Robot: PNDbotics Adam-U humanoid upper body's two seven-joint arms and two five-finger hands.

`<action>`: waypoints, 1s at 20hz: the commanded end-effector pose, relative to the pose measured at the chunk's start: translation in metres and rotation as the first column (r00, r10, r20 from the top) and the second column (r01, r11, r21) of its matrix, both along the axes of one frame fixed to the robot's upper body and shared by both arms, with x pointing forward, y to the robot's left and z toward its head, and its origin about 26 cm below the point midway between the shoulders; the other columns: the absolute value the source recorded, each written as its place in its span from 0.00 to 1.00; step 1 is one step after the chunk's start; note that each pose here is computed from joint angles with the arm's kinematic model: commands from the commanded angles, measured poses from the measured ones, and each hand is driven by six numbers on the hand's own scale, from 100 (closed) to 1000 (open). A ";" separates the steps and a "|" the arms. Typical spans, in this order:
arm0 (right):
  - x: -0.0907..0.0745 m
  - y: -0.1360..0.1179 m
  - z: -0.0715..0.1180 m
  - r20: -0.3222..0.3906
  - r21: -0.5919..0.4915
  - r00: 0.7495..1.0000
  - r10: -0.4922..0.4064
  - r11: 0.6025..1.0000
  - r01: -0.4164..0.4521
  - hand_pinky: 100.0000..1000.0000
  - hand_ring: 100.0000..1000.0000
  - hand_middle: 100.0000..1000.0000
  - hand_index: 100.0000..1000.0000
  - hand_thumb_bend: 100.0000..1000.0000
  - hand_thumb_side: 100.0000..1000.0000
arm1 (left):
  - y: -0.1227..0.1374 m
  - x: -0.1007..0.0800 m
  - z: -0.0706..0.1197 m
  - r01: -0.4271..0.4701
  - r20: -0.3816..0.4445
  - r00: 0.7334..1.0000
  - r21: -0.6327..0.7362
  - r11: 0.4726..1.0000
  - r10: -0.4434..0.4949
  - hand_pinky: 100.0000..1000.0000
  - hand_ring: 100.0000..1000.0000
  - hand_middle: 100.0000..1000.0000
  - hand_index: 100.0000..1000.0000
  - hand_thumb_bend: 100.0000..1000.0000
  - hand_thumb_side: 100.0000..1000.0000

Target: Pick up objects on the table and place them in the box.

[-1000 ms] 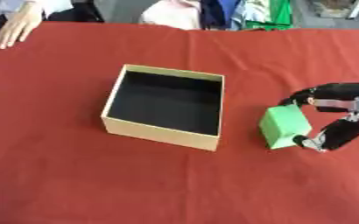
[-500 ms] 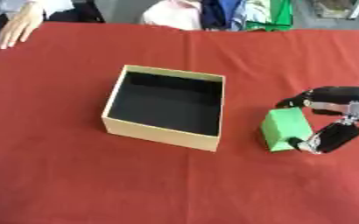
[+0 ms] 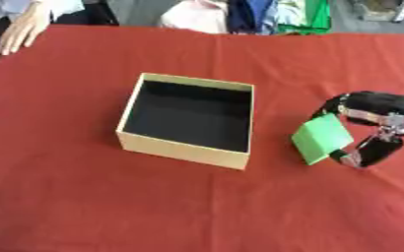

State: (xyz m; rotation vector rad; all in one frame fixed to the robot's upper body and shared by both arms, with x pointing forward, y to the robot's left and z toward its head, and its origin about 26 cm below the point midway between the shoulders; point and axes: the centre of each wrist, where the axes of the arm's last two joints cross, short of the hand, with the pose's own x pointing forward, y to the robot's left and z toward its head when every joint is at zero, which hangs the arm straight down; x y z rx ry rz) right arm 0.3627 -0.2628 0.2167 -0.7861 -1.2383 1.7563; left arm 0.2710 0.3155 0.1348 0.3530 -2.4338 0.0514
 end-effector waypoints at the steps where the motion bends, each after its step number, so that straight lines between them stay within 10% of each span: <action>1: -0.001 -0.002 0.013 0.062 0.005 0.998 -0.015 1.000 0.015 0.82 0.74 0.42 0.67 0.00 0.00 | -0.001 -0.001 0.009 0.004 0.026 1.000 0.019 1.000 -0.005 0.61 0.58 0.67 0.76 0.00 0.48; 12: -0.005 -0.005 0.042 0.117 0.068 0.993 -0.024 0.998 0.016 0.81 0.72 0.40 0.63 0.00 0.00 | 0.000 -0.001 0.009 0.004 0.021 1.000 0.023 1.000 -0.005 0.61 0.58 0.67 0.76 0.00 0.48; 20: -0.009 0.009 0.089 0.297 0.076 0.954 -0.037 0.997 0.015 0.82 0.72 0.39 0.62 0.00 0.00 | 0.000 -0.002 0.008 0.004 0.021 1.000 0.023 1.000 -0.005 0.61 0.58 0.68 0.76 0.00 0.48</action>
